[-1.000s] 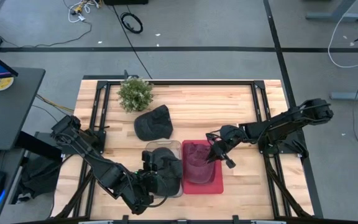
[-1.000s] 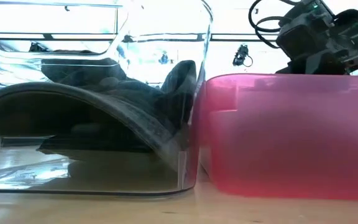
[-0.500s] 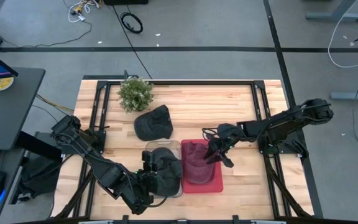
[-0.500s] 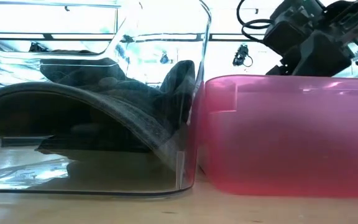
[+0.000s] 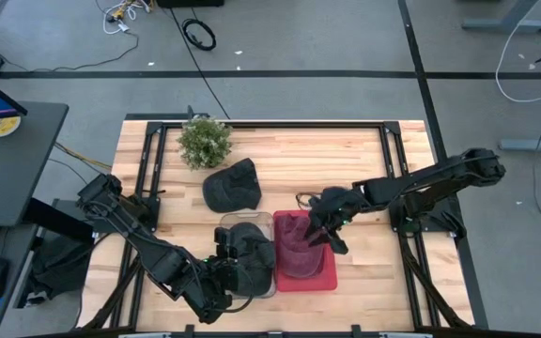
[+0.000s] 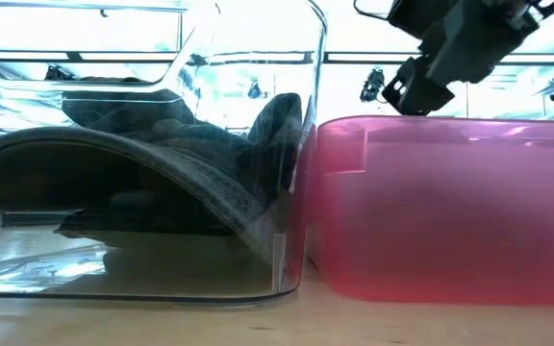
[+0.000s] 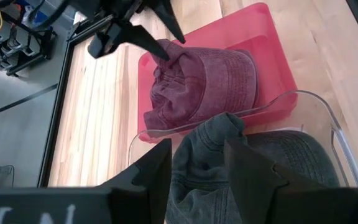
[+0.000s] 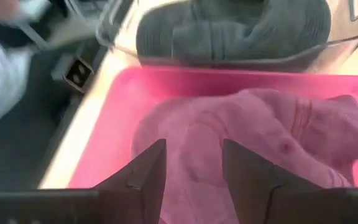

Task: Pick & Place hat
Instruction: Put the red cap into the red bin

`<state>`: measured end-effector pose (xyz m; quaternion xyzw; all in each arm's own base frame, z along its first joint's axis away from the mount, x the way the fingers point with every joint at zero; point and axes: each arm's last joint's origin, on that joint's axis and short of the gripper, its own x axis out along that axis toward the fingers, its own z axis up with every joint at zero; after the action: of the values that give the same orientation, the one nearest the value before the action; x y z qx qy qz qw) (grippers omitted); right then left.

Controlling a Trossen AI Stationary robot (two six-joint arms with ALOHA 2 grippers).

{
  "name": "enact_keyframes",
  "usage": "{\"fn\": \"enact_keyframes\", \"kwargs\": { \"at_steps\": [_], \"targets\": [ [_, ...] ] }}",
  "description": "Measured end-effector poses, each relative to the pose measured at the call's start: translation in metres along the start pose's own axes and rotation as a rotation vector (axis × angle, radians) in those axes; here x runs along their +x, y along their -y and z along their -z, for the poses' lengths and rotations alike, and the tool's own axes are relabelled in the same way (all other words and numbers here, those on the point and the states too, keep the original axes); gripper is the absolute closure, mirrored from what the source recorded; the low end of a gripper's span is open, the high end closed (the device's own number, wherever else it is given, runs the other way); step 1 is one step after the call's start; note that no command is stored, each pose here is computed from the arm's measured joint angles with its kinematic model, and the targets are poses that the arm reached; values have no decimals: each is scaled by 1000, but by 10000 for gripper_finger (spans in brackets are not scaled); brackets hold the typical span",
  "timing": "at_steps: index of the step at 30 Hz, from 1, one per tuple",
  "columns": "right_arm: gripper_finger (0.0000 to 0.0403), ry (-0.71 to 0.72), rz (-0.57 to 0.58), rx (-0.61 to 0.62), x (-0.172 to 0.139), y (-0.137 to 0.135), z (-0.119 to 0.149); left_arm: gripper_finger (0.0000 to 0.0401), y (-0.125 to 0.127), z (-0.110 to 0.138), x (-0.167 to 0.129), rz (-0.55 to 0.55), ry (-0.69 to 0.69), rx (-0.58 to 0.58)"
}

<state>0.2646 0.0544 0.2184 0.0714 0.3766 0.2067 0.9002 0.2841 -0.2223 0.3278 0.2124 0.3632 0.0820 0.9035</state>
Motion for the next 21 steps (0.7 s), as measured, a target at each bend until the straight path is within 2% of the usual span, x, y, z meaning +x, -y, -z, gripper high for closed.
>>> {"fn": "enact_keyframes", "kwargs": {
  "at_steps": [5,11,15,21],
  "targets": [
    [255,-135,91,33,-6,-18,-4,250,0,0,0,0,0,0],
    [273,-196,262,60,-7,-31,0,250,0,0,0,0,0,0],
    [288,-219,336,62,-1,-27,5,250,0,0,0,0,0,-1],
    [315,-310,356,135,22,-12,17,250,0,0,0,0,0,-4]
  ]
}}
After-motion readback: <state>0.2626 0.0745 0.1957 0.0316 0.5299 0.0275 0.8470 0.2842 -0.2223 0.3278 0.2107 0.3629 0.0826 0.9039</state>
